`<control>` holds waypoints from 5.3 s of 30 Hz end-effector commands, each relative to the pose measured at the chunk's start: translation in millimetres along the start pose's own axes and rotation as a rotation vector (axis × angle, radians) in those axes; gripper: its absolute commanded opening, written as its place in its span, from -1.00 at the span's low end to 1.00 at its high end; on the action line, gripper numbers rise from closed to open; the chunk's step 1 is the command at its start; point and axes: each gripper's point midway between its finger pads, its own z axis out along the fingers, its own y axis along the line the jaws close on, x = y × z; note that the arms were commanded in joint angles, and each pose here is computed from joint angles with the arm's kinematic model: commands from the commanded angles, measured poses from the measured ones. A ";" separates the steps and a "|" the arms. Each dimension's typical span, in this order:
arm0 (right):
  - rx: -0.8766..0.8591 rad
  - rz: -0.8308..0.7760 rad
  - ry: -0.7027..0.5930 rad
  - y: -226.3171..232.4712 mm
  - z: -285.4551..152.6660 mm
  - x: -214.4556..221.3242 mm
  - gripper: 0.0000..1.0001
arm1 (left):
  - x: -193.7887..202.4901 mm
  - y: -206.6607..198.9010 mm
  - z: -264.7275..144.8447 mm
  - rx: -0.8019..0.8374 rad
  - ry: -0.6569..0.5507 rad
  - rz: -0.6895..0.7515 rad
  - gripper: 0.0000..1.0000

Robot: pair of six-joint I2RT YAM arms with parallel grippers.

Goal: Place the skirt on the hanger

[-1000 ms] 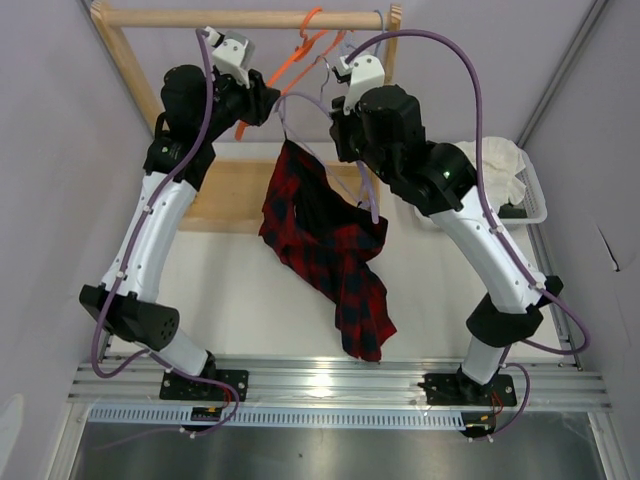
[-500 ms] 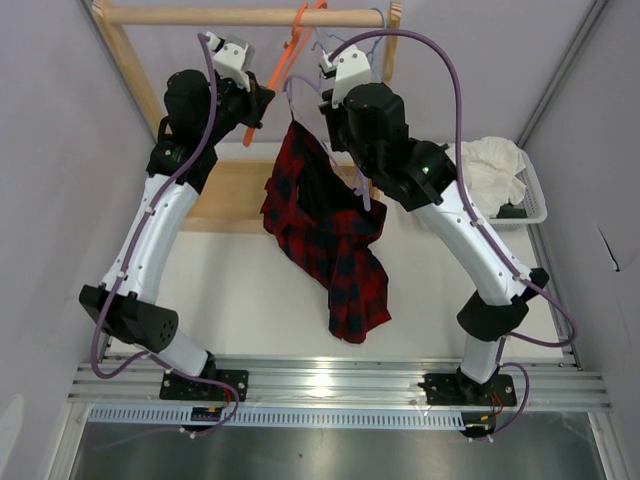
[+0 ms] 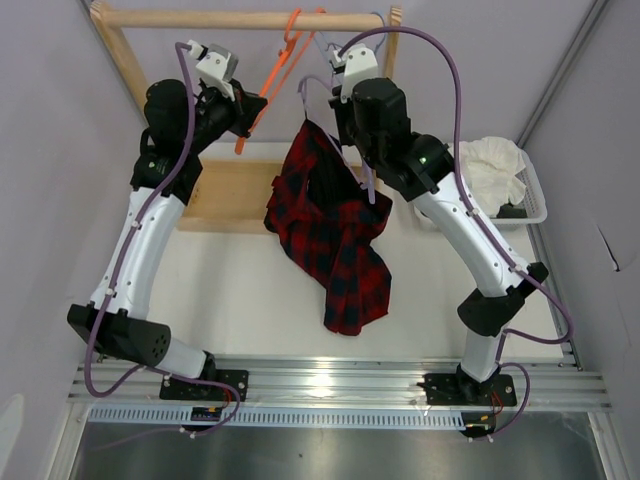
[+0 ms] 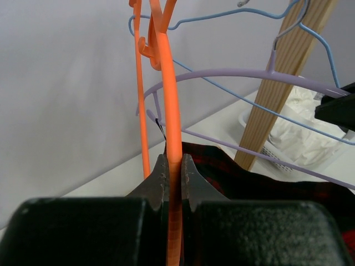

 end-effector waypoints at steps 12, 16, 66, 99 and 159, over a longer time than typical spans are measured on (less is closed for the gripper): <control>0.040 0.124 -0.285 -29.8 -27.1 -83.9 -1.00 | -13.1 -15.7 -14.5 0.086 0.084 -0.086 -1.00; 0.059 0.135 -0.327 -38.0 -25.0 -96.2 -1.00 | -7.0 -13.9 -14.3 0.066 0.095 -0.111 -1.00; 0.148 0.132 -0.534 -61.7 -14.0 -144.5 -1.00 | 15.0 -15.8 -13.5 0.058 0.159 -0.195 -1.00; 0.183 0.129 -0.336 -73.8 22.8 -75.6 -1.00 | -5.7 -25.8 -40.0 0.043 0.118 -0.225 -0.54; -0.027 0.315 -0.233 -30.9 -22.0 -51.6 0.56 | -6.1 3.8 -91.2 -0.262 -0.022 -0.287 0.61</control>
